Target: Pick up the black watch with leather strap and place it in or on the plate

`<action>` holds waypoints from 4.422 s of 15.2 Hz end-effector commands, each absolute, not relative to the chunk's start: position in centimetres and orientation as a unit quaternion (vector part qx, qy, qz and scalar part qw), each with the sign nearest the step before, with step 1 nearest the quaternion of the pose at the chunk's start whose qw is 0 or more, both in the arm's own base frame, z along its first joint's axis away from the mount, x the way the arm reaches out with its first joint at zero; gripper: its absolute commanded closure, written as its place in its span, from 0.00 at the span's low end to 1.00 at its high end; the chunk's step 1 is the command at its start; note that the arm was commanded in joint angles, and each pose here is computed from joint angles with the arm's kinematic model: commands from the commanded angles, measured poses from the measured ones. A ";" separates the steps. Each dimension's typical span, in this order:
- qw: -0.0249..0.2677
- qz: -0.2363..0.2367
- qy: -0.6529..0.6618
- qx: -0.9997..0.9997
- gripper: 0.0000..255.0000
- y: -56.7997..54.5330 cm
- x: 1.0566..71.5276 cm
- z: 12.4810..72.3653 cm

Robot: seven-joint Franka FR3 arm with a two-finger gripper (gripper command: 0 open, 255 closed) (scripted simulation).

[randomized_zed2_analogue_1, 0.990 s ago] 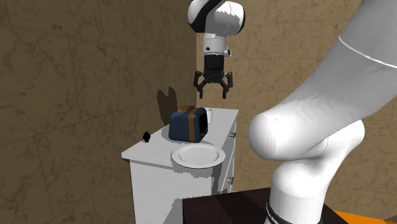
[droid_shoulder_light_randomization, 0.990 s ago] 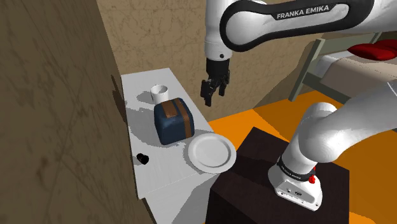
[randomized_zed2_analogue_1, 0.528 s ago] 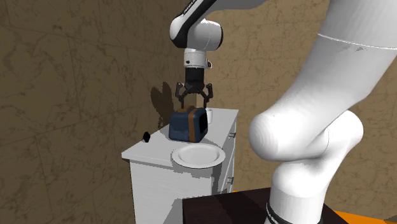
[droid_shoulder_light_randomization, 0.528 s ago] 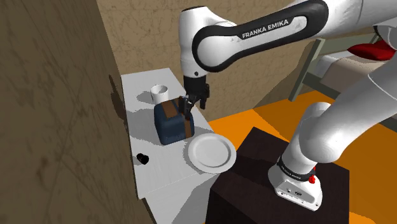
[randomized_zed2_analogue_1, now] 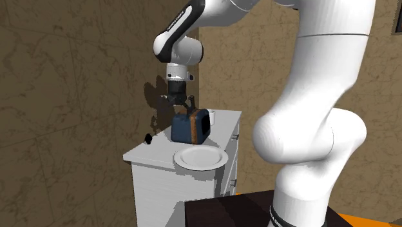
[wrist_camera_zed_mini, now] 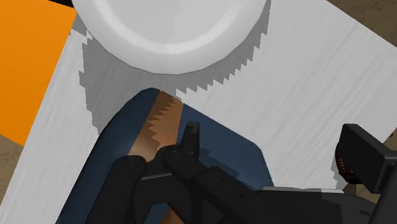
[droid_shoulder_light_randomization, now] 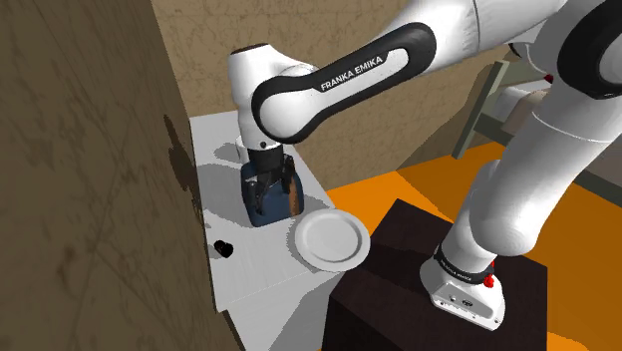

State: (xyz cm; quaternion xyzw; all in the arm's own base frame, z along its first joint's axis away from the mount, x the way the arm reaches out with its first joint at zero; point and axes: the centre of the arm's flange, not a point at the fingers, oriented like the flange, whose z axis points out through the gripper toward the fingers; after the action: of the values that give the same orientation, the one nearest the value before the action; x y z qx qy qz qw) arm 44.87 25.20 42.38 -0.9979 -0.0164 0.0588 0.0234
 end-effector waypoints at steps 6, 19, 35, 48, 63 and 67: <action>0.040 0.049 -0.025 -0.998 0.00 32.3 49.4 38.0; 0.045 0.054 -0.032 -0.997 0.00 37.4 51.5 31.3; 0.045 0.054 -0.031 -0.997 1.00 37.8 51.2 31.1; 0.045 0.054 -0.032 -0.997 1.00 37.4 51.5 37.6; 0.045 0.054 -0.032 -0.997 1.00 27.6 42.5 39.8; 0.045 0.054 -0.032 -0.997 1.00 23.8 39.0 39.7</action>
State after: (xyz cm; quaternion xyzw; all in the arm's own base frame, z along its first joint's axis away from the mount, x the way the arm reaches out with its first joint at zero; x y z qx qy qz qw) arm 39.75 24.84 39.98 -0.9971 -0.0316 0.0544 0.0439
